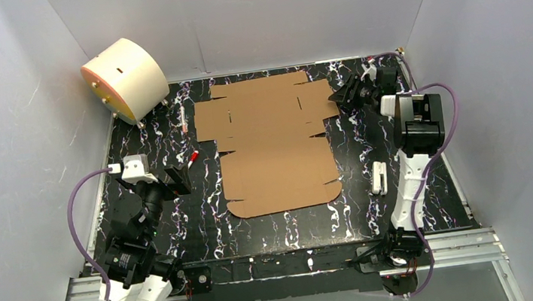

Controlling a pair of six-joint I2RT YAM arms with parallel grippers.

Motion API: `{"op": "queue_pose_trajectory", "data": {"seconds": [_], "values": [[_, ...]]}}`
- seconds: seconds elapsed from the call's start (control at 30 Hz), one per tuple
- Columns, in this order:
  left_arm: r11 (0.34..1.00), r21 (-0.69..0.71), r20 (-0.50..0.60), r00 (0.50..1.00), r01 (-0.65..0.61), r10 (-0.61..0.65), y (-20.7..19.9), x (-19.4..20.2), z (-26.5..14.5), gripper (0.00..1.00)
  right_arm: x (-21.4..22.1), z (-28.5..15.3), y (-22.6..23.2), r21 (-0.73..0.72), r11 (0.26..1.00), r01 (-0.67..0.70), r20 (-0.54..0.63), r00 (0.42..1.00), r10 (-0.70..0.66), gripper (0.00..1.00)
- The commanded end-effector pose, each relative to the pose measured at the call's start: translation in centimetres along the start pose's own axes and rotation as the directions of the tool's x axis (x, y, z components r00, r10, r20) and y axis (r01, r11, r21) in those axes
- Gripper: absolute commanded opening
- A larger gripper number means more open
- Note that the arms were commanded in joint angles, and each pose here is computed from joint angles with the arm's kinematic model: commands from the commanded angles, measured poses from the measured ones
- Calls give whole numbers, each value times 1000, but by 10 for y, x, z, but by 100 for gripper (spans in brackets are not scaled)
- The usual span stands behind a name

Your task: Fold the paper box

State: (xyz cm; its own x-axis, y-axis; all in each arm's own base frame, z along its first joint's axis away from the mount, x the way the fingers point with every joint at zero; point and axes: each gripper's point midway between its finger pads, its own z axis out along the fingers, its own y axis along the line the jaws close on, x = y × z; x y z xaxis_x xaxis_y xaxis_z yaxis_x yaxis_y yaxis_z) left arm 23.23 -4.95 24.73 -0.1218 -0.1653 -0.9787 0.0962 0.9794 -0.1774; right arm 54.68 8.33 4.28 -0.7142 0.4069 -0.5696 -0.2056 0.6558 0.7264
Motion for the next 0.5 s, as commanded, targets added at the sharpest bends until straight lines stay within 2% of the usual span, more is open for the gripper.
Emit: {"op": "queue_pose_trajectory", "data": {"seconds": [0.0,0.1,0.27,0.33,0.43,0.47], "values": [[1000,26,20,1000,-7,7,-5,-6,0,95,13,6,-1,-49,998,-43,-42,998,40,54],[1000,31,21,1000,-5,5,-6,-6,0,95,17,4,3,-70,996,-49,-54,997,46,44],[999,36,24,1000,-3,3,-6,-7,-1,95,10,-4,17,-106,993,-44,-46,998,39,20],[999,37,26,1000,-3,2,-7,-7,-2,95,4,-9,25,-124,992,-39,-38,999,34,15],[999,37,28,1000,-1,-1,-7,-8,-3,95,-2,-20,36,-156,986,-49,-25,999,45,1],[999,39,27,1000,-1,0,-7,-7,-3,95,-3,-25,39,-164,985,-51,-22,999,48,0]]}}
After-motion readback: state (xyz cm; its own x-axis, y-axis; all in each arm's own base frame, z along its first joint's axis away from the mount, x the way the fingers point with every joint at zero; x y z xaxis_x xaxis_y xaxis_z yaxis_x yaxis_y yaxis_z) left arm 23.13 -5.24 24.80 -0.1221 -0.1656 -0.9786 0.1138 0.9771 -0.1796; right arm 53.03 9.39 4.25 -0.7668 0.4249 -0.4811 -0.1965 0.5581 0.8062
